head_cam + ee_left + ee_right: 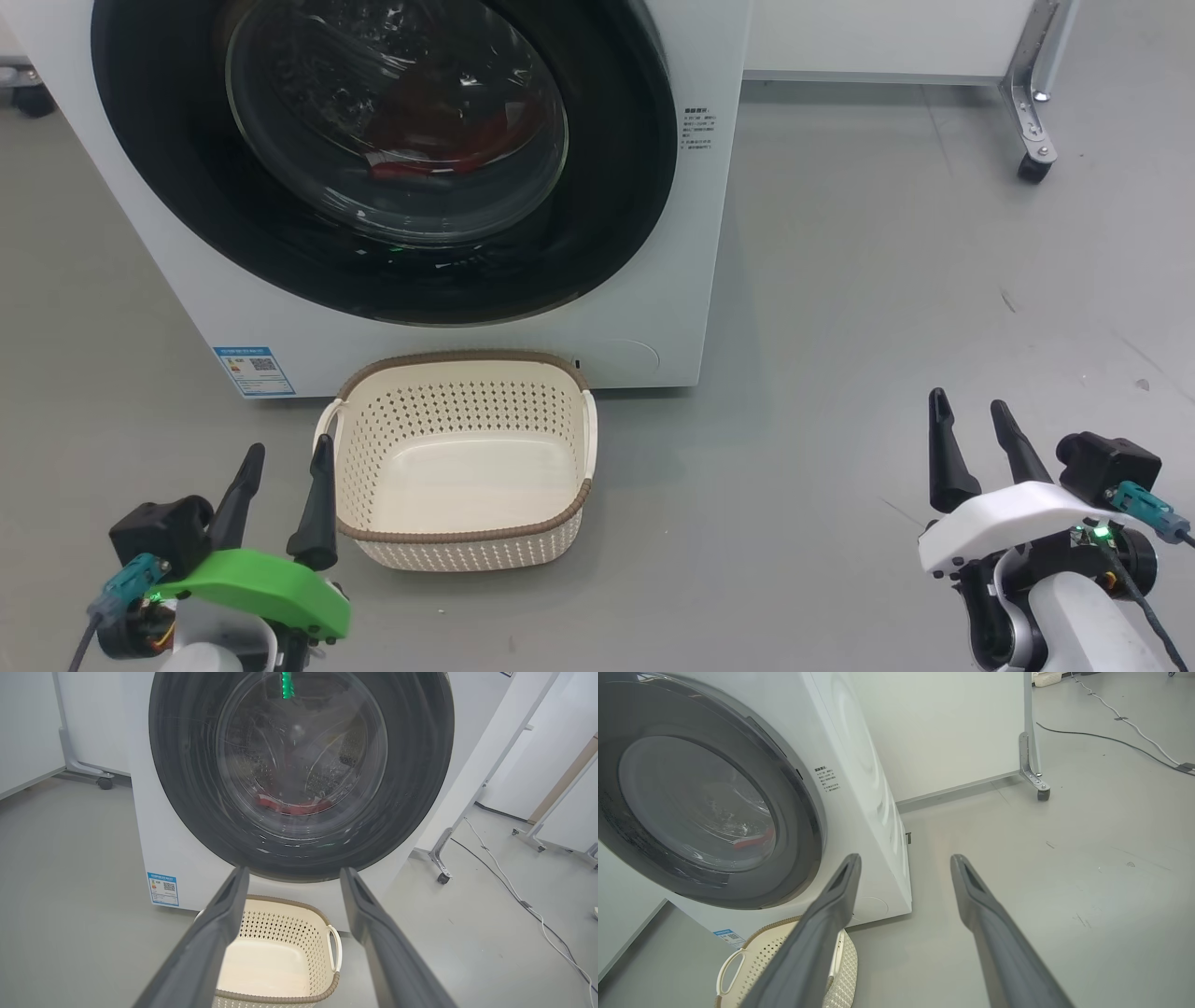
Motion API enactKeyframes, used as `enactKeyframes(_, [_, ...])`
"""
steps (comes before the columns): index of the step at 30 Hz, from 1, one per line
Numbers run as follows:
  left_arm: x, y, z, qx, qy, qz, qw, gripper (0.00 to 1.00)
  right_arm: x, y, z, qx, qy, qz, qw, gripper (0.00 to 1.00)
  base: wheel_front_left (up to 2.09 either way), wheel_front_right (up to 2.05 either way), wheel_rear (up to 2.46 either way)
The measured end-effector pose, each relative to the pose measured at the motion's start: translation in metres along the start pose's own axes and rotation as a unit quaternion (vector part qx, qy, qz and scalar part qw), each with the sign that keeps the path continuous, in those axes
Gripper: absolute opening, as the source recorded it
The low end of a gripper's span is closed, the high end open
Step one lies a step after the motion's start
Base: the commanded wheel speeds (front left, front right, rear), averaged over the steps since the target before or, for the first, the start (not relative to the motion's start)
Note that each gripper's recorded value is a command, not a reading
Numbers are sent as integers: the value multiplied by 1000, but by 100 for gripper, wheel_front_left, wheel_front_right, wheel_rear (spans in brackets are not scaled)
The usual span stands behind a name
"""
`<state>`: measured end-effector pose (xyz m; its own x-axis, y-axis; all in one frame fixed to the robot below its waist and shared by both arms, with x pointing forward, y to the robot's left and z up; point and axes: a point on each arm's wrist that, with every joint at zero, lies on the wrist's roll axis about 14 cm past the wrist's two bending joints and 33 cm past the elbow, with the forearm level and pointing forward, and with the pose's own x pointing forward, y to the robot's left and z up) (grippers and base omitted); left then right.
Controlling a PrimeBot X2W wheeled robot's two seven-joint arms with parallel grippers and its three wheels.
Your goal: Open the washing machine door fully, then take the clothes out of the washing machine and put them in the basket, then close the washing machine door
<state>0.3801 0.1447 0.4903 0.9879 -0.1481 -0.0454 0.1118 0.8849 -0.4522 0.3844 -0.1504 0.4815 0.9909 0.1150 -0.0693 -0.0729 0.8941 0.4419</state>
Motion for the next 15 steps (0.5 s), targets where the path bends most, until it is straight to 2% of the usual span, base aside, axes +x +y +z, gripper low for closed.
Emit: enactKeyframes(15, [5,-8,-1,84,-10,-17,996,100,0,8,-4,-89,-9,18,996,100,0,0,0])
